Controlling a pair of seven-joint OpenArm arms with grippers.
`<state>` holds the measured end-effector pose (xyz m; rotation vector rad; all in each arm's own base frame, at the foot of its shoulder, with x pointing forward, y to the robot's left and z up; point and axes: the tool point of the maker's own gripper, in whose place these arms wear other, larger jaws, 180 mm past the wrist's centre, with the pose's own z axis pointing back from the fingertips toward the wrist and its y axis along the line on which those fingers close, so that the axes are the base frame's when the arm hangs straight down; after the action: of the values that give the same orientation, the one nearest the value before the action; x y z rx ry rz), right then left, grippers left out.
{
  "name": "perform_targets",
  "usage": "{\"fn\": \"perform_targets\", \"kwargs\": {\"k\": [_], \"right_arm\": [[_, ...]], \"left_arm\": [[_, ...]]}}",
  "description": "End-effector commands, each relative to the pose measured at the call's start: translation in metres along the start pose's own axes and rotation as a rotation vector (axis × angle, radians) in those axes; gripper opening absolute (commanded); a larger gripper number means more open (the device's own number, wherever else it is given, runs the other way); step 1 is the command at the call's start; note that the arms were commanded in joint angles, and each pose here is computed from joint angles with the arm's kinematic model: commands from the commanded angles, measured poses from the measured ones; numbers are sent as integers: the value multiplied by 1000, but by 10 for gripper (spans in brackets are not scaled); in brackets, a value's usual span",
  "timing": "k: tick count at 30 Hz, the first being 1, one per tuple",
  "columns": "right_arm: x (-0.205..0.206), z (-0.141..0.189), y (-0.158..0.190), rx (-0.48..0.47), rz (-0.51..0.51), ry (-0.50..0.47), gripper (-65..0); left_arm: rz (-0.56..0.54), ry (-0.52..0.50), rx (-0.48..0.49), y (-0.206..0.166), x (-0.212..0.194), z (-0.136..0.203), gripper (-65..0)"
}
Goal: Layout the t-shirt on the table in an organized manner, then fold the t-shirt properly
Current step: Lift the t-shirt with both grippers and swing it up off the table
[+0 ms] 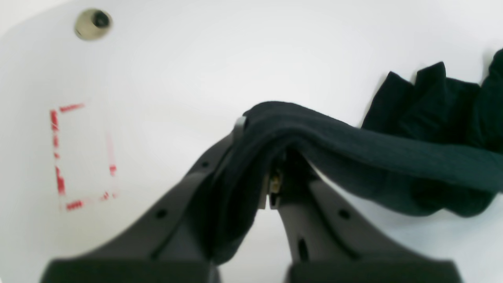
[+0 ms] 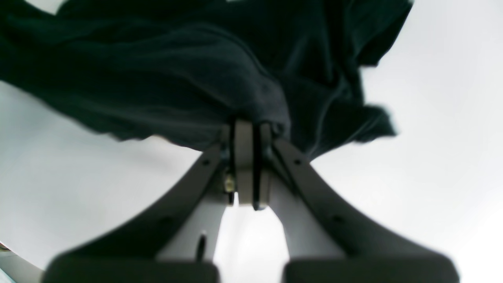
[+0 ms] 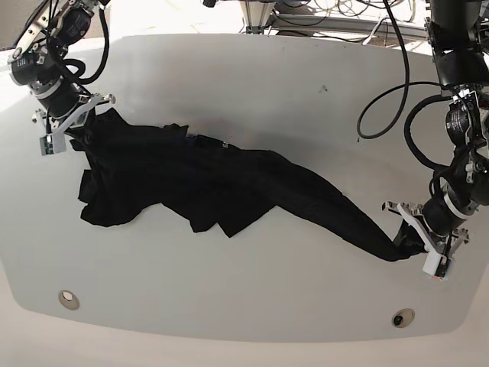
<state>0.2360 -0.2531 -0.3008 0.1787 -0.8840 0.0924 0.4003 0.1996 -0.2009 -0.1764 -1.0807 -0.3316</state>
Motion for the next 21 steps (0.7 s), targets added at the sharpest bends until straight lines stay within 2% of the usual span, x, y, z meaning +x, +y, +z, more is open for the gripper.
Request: {"fn": "perform_targets", "kwargs": {"k": [1,5,11,21], "right_arm": [[49,8,-16,-27,92,-112,-650],[86,10,-29,-54,139,-181,-650],[127,9,-59,-86,159,-216,-650],[225,2,-94,-58,176,-306,-650]], "left_arm": [[-38,-113,25,8,43,9,-647],[-62,-181,40,14,75,16,-647],[-109,-275,76,24,121,31,-646],[-206,-454,90,16,210,60,-646]]}}
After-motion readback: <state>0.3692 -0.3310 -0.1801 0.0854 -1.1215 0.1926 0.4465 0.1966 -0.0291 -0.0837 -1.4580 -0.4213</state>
